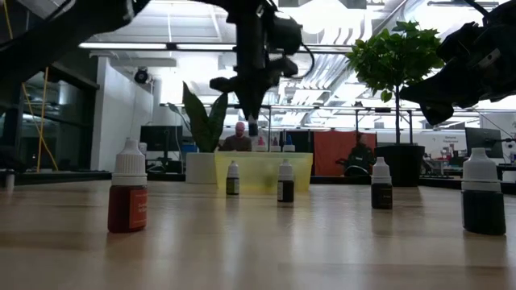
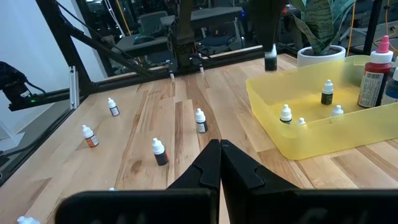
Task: Pick & Place food coloring
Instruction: Put the small black food coloring bottle into the yellow bin
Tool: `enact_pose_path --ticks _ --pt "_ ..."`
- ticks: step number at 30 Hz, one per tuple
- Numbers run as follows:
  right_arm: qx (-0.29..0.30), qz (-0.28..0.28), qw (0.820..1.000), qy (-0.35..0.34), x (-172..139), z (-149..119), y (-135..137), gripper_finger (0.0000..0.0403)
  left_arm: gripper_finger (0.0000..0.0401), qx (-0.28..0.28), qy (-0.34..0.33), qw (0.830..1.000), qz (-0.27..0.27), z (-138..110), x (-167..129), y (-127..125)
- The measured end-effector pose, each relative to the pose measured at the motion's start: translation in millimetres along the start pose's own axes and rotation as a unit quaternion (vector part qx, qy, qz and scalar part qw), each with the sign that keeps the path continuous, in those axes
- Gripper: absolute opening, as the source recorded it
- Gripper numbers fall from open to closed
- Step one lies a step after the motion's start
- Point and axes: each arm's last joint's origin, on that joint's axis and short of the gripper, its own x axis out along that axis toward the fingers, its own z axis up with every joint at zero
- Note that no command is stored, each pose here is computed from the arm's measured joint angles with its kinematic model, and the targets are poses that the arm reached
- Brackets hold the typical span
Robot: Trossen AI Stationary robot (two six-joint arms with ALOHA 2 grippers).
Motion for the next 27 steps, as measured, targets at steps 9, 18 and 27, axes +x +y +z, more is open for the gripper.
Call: enact_pose_path --ticks 9,18,27 --pt "0.0 0.0 1.0 0.0 0.0 0.0 0.0 0.0 0.0024 0.058 -0.031 0.997 0.047 19.5 39.9 -5.5" --pt "0.0 0.0 1.0 0.0 0.0 0.1 0.0 0.0 0.0024 0.245 -0.056 0.964 0.09 32.2 48.8 -0.9" --pt "0.0 0.0 1.0 0.0 0.0 0.0 0.0 0.0 0.0024 0.295 -0.057 0.95 0.081 50.7 60.3 14.1"
